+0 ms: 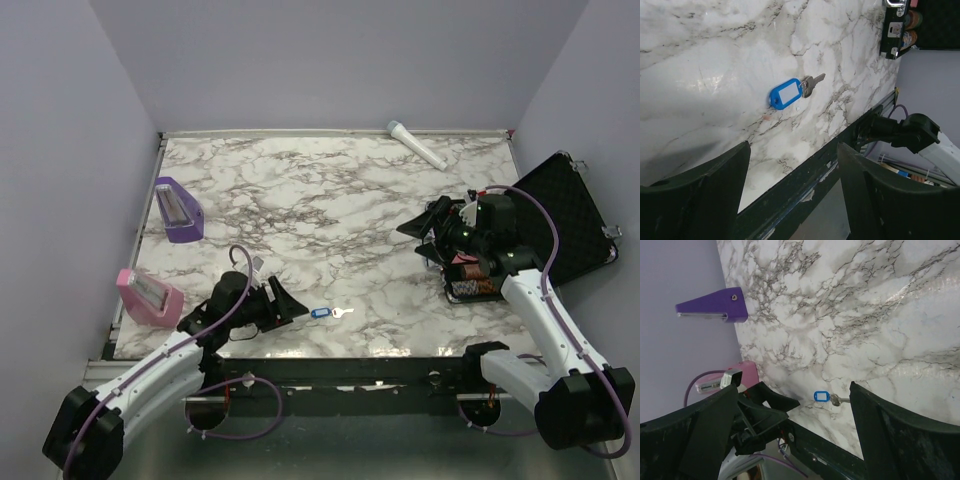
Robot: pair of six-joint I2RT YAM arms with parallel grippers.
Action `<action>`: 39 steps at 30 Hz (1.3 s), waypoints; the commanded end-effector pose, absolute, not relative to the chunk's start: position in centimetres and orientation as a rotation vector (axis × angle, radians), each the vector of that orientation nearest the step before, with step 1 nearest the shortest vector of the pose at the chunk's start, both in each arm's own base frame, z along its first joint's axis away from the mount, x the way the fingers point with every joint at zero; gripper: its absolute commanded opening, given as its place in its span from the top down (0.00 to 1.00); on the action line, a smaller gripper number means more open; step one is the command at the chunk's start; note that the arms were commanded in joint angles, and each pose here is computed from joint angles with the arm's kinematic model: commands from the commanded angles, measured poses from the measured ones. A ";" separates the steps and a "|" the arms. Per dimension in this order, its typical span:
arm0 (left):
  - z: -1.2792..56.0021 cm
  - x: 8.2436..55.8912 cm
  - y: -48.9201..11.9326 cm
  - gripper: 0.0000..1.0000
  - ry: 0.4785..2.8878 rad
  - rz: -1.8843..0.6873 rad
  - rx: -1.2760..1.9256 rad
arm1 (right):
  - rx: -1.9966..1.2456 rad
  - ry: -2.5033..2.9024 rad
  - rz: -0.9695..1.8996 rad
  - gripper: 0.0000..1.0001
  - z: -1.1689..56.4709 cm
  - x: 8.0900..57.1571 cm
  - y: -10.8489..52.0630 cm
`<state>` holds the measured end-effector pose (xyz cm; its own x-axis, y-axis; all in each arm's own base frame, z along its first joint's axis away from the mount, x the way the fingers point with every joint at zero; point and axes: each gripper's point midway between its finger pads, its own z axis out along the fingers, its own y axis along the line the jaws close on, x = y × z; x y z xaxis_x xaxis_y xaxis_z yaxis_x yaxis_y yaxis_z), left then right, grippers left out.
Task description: Remove the keys from the keyring
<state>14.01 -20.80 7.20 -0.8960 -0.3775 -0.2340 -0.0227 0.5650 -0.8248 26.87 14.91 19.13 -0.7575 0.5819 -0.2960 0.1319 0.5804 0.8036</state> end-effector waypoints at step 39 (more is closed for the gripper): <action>2.6 15.0 -24.6 0.49 2.455 -1.412 -0.429 | 0.508 2.251 1.125 0.00 19.7 26.8 15.5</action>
<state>15.40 -25.16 3.49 -0.9220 -0.3786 -0.0814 -0.1136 0.4653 -0.8778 27.14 15.11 19.59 -0.7544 0.5786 -0.3101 0.1053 0.5729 0.8128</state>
